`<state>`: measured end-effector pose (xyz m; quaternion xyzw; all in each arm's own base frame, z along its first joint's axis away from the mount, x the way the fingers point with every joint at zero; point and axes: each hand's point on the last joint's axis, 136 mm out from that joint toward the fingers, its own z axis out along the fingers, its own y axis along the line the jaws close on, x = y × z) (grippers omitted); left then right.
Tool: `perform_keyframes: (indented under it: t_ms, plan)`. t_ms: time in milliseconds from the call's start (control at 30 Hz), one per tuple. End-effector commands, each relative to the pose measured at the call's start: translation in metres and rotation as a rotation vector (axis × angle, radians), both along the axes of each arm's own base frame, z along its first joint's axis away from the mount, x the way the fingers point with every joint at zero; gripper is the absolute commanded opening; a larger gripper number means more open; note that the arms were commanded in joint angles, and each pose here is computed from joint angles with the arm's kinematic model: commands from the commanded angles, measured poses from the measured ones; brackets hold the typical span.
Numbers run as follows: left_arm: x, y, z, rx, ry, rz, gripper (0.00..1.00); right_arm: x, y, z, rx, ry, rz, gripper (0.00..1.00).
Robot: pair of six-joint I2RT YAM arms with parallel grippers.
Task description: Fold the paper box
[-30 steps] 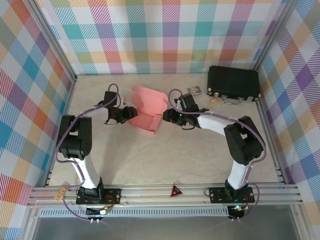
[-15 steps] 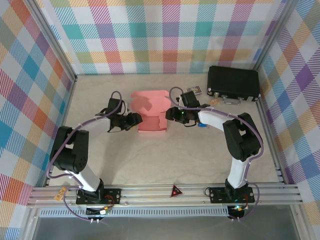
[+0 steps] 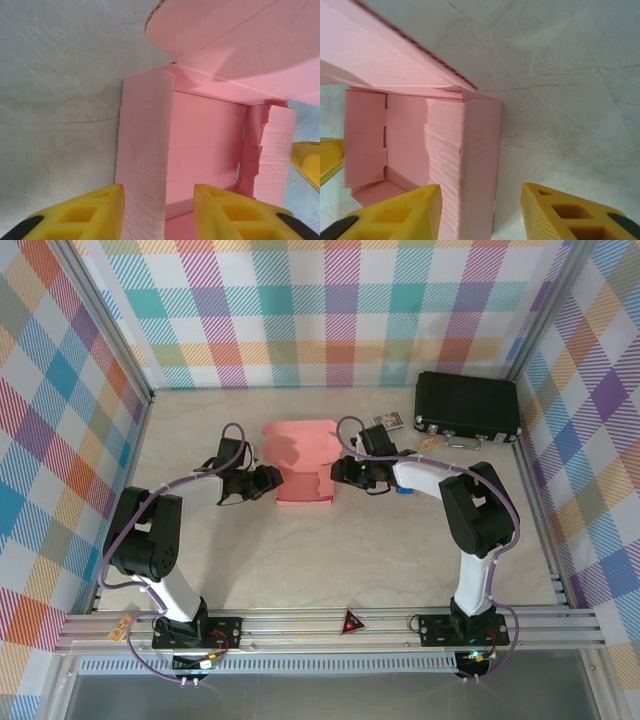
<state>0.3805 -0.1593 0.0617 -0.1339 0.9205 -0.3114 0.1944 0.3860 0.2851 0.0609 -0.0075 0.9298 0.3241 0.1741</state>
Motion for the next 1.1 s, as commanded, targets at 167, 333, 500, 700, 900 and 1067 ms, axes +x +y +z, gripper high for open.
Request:
perform_keyframes:
  t_ms: [167, 333, 500, 700, 900, 1067]
  plan:
    - [0.003, -0.008, 0.005, -0.048, -0.019, -0.016, 0.36, 0.014, 0.016, 0.000, 0.020, -0.001, 0.012, 0.43]
    - [-0.003, -0.011, 0.003, -0.069, -0.009, -0.016, 0.34, 0.012, 0.017, -0.007, -0.020, 0.004, 0.020, 0.41]
    - [-0.005, -0.015, 0.002, -0.081, -0.004, -0.024, 0.32, 0.011, 0.021, -0.012, -0.050, 0.011, 0.029, 0.38]
    - [-0.011, -0.021, -0.001, -0.088, 0.010, -0.035, 0.31, 0.009, 0.018, -0.023, -0.141, 0.010, 0.034, 0.33]
    - [-0.015, -0.026, -0.004, -0.090, 0.014, -0.046, 0.30, 0.007, 0.013, -0.030, -0.222, -0.002, 0.035, 0.32]
    - [-0.018, -0.031, -0.009, -0.086, 0.026, -0.055, 0.27, 0.006, 0.010, -0.035, -0.300, -0.015, 0.040, 0.28]
